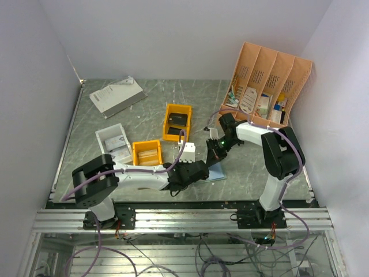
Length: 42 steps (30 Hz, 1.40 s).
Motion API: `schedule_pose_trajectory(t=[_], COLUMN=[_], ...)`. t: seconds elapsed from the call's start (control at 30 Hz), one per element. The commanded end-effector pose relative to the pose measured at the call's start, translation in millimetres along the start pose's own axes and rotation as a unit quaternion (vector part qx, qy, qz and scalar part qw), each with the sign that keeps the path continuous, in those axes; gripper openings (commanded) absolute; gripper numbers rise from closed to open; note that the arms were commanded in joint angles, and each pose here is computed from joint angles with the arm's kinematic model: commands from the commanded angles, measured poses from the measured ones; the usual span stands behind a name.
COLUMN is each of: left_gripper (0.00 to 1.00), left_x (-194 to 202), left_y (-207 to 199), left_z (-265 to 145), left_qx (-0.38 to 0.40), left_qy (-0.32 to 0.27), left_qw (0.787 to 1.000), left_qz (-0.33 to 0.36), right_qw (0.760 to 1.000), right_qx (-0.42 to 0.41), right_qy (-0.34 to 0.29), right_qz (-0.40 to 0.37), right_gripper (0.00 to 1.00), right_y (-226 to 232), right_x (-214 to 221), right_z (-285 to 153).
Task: Put the credit cards into the card holder
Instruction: Insert the credit card into the card holder.
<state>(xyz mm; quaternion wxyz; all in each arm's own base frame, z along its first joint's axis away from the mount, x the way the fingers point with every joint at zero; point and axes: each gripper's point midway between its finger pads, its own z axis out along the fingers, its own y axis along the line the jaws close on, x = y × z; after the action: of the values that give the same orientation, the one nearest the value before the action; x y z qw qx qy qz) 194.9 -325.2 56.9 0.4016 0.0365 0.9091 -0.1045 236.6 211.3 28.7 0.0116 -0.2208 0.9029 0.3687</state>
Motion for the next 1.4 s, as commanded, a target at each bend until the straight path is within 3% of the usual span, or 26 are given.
schedule_pose_trajectory(t=[0.0,0.43,1.37], left_gripper=[0.32,0.16,0.14], left_x=[-5.2,24.4,46.1], left_y=[-1.7,11.5,5.4], left_z=[-0.8,23.2,40.3], left_qx=[0.022,-0.022,-0.013], left_qy=[-0.002,0.043,0.080], left_qw=[0.999,0.999,0.996], left_qz=[-0.035,0.005,0.021], right_qw=[0.999,0.998,0.998], right_qx=[0.025,0.040,-0.043], right_qy=[0.022,0.044,0.036], right_qz=[0.007,0.008,0.004], right_gripper=[0.00,0.00,0.00], right_y=[-11.0,-15.3,10.9], right_x=[9.0,16.1,6.2], right_z=[10.6,21.6,31.3])
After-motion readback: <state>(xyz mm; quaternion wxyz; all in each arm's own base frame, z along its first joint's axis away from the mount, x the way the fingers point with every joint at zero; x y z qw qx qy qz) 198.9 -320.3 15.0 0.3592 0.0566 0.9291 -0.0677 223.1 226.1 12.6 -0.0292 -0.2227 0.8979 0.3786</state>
